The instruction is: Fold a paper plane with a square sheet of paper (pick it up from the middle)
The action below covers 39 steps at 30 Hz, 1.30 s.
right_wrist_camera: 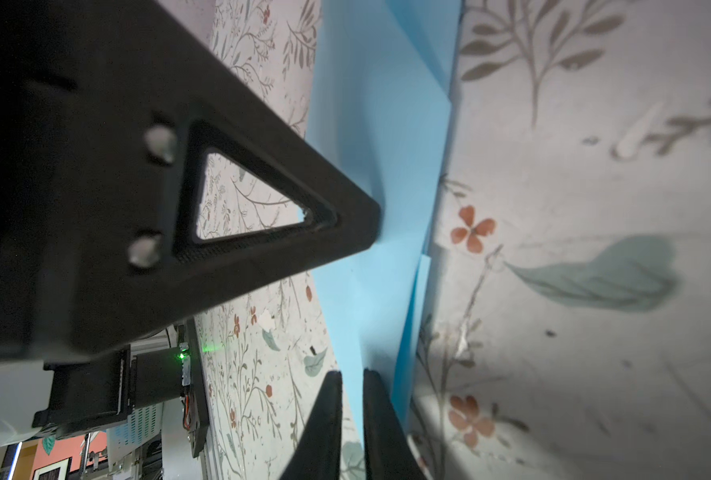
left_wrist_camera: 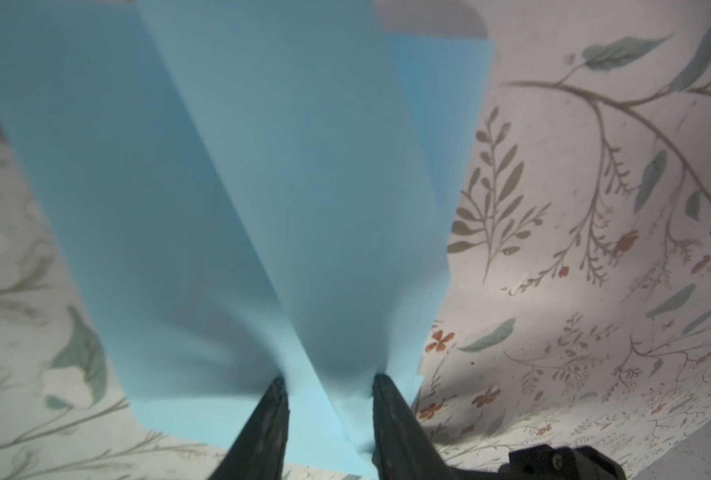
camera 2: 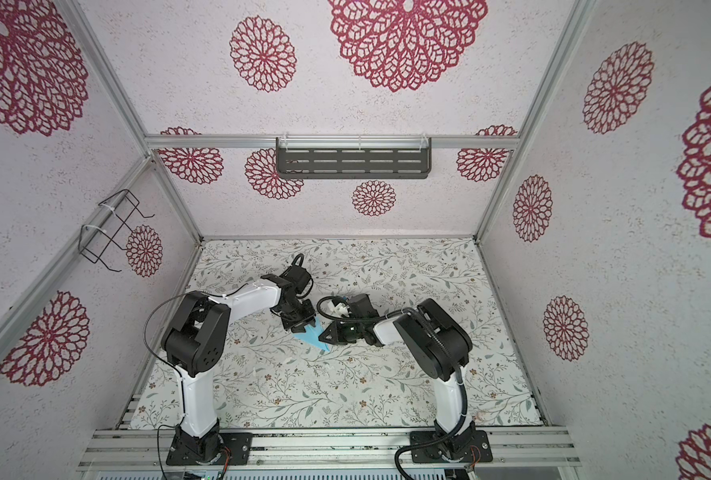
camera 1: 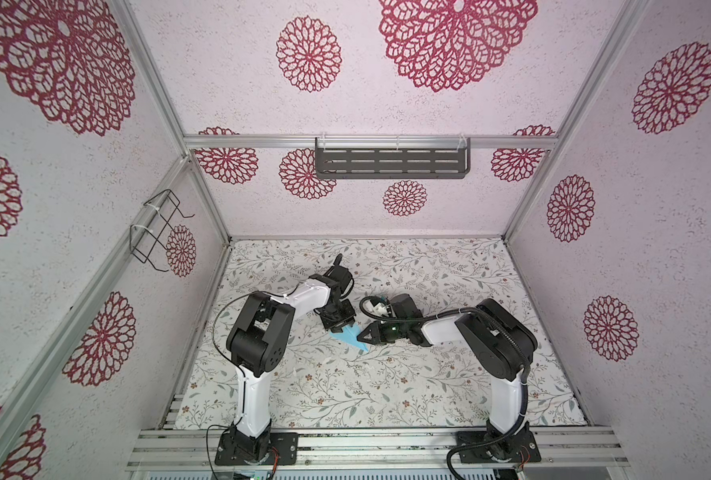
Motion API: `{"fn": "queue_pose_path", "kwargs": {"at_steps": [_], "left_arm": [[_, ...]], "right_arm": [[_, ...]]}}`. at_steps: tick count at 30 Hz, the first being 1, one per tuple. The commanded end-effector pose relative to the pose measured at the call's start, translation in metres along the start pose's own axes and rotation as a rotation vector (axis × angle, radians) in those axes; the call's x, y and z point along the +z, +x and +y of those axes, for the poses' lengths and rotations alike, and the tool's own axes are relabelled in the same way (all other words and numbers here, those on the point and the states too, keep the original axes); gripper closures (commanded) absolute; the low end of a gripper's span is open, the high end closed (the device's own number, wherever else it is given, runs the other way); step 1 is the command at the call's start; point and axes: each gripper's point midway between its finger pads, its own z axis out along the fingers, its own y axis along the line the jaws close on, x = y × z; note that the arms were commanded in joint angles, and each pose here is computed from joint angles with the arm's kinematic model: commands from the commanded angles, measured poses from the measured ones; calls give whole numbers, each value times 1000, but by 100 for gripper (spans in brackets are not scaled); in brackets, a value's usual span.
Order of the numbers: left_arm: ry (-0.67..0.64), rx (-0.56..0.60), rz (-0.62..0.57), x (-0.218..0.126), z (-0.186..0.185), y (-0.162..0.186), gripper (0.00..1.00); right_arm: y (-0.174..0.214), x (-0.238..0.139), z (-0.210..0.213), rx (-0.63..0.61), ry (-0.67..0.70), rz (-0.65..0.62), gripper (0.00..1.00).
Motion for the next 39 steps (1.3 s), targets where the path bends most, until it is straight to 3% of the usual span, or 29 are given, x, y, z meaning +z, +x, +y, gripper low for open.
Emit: {"fn": "queue_pose_path", "kwargs": {"at_steps": [1, 11, 30, 39], "left_arm": [[-392, -53, 180, 107, 123, 44, 62], [-368, -64, 202, 113, 122, 47, 62], [-325, -91, 239, 123, 125, 52, 63], [-306, -55, 221, 114, 120, 46, 63]], "right_arm": [[-14, -18, 11, -144, 45, -43, 77], [2, -10, -4, -252, 173, 34, 70], [16, 7, -19, -272, 199, 104, 83], [18, 4, -19, -214, 126, 112, 87]]}}
